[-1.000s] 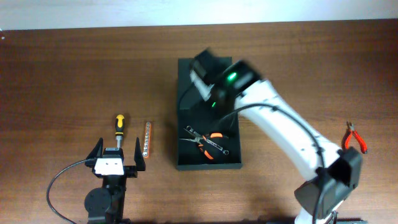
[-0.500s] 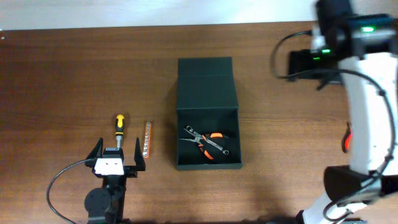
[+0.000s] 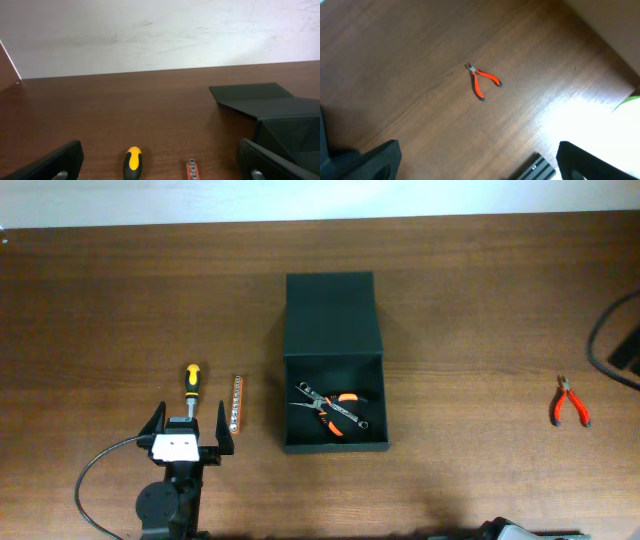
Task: Pack container
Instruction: 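Lift the right gripper out of the box and retract right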
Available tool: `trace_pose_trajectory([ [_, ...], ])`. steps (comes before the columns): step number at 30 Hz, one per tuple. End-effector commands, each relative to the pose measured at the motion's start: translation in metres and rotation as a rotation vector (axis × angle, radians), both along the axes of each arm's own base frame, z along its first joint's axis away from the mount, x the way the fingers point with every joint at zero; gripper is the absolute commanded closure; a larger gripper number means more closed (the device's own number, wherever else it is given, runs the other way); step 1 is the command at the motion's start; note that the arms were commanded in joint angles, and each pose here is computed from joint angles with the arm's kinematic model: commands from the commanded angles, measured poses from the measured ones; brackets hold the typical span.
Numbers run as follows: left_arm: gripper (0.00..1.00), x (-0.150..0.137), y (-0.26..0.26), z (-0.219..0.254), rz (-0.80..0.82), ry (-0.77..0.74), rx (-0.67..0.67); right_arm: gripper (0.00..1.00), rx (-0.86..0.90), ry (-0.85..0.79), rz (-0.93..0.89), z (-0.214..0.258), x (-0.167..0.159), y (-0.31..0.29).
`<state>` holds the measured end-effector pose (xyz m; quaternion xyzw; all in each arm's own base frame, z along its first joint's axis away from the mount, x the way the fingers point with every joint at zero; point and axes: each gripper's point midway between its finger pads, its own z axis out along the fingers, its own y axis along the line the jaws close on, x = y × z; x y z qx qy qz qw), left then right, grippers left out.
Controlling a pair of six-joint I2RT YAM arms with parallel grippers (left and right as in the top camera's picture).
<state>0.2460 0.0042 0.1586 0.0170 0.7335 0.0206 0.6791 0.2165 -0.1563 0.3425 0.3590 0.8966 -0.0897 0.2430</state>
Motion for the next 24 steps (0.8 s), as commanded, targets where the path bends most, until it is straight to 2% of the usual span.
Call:
trace_pose_trajectory([
  [1,0.01,0.000,0.002,-0.002,0.008,0.000,-0.002,0.01,0.107,0.027,0.066,-0.033,0.015,-0.006],
  [7,0.01,0.000,0.002,-0.002,0.008,0.000,-0.002,0.01,0.164,0.076,0.307,-0.096,0.053,-0.010],
  [24,0.01,0.000,0.002,-0.002,0.008,0.000,-0.002,0.01,0.325,0.413,0.400,-0.223,0.075,-0.021],
])
